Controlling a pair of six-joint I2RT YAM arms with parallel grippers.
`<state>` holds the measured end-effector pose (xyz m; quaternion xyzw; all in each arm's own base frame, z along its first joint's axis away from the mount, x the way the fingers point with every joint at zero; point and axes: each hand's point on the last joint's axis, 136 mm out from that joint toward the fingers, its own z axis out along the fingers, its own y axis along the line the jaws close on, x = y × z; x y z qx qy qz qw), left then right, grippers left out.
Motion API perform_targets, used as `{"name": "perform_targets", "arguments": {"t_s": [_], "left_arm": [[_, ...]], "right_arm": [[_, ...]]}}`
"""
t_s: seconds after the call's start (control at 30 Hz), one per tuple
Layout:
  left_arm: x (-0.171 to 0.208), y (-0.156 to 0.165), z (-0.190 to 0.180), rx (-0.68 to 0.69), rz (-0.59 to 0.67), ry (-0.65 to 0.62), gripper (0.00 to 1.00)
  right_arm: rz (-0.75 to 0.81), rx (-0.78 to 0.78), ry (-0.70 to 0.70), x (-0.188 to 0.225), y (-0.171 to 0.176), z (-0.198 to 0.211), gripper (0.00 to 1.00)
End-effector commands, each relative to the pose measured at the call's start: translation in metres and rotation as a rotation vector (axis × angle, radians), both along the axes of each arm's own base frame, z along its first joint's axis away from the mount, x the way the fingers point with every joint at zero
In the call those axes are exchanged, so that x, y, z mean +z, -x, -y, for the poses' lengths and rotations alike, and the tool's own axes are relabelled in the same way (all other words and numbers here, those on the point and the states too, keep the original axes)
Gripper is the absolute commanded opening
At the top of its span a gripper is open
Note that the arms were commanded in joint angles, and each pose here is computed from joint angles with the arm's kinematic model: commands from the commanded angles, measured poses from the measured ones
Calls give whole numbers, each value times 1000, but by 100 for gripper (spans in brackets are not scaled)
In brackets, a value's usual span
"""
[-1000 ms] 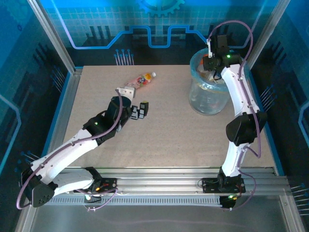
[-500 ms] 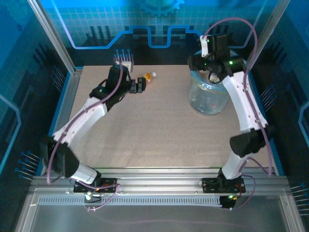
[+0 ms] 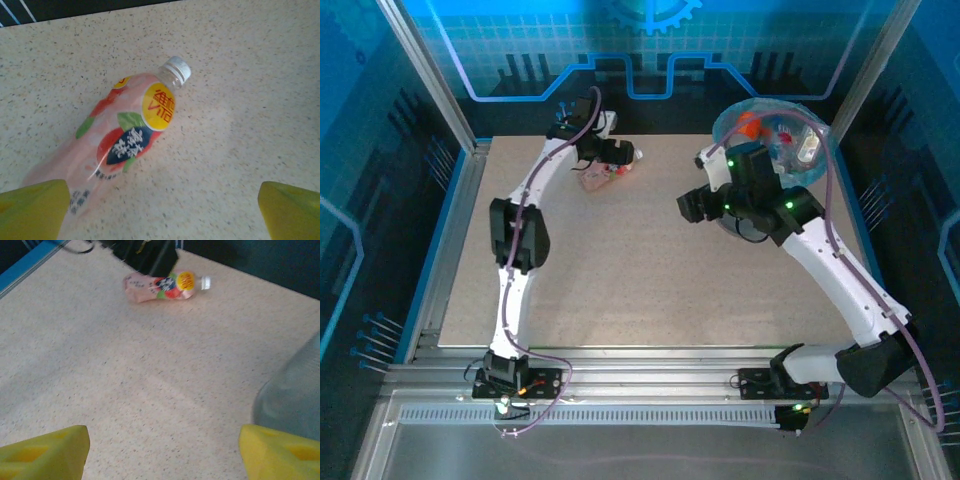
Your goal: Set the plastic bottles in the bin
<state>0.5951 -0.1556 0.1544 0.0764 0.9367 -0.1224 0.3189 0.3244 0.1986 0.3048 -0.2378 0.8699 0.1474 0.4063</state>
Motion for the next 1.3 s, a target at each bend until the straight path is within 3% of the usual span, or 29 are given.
{"name": "perform_targets", "arguments": {"t_s": [0.0,0.13,0.43,0.57,0.93,1.27], "left_arm": [[-22,5,-19,-15,-98,-54,98],[-53,-3,-41,31,-129,-69,99],[-116,28,-42,-54,-280,-193,92],[-125,32,-36,-106,-281,-253,84],[-145,28,-40,-164,-278,-344,92],[-157,34,-46,-185,-304,-388,90]], "right_arm": [[52,59,-51,18,10,-15,79],[52,105,-36,15,14,-29,79],[16,156,-36,5,11,-50,79],[17,167,-39,6,11,-56,78],[-14,181,6,-4,20,-64,78],[-7,215,14,0,32,-77,78]]}}
